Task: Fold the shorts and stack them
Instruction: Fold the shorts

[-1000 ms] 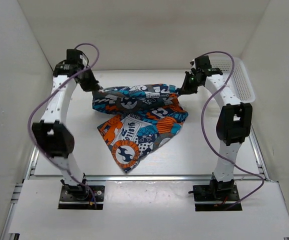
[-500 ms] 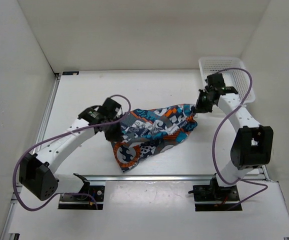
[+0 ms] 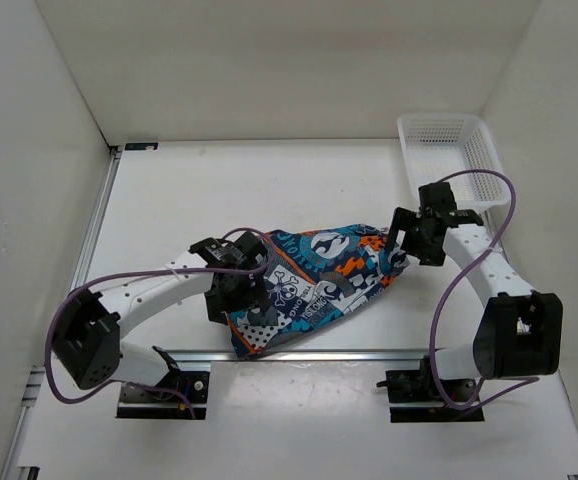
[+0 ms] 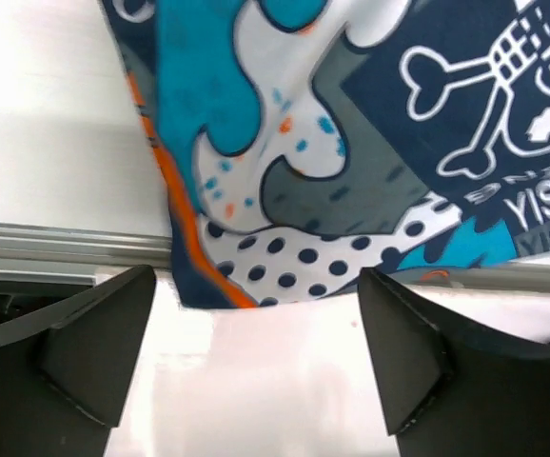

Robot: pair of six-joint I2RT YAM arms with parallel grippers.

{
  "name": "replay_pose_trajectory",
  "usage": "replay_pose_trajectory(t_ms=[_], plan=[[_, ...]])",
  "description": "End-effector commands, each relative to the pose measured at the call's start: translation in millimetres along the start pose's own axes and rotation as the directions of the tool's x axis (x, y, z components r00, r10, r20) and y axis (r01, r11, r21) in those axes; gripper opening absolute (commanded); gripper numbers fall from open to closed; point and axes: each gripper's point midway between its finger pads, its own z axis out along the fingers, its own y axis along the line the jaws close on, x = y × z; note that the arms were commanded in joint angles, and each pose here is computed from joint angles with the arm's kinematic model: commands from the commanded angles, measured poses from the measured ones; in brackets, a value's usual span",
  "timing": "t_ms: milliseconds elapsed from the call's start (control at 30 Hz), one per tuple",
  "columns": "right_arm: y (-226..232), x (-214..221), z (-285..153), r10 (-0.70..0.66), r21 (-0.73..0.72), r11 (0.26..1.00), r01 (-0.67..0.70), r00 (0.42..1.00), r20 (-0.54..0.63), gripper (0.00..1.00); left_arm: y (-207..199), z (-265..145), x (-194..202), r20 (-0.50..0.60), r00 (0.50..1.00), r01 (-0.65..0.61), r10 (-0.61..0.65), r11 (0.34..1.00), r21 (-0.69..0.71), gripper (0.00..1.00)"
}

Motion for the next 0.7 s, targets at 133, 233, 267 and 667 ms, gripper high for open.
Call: replay_pose_trajectory(t_ms=[133,233,267,667], plan=[[7.6,-9.7,3.0,0.008,-0.033,0.999,-0.007,1.000,0.030,0.99,31.4,-1.6,-31.3,0.104,0.988,0.120,-0.115,0.992,-0.048,0.98],[10.3,-7.3,9.4,-0.011,-0.050,0.999,0.011,1.000,0.007,0.99,47.2,12.9,-52.4,0.114,0.967,0.228,-0.228,0.974,0.006,0.96],[12.2,-7.0,13.8,-0.011,-0.054,0.998,0.010,1.000,-0.011,0.99,52.6,19.8,-51.1,0.093,0.967,0.239,-0.239,0.971,0.014,0.96],[27.7,21.4,69.7,0.097,-0.109,0.987,-0.118,0.979,-0.179,0.58,34.1,72.4,-104.5,0.025,0.966,0.255,-0.256,0.967,0.024,0.75]])
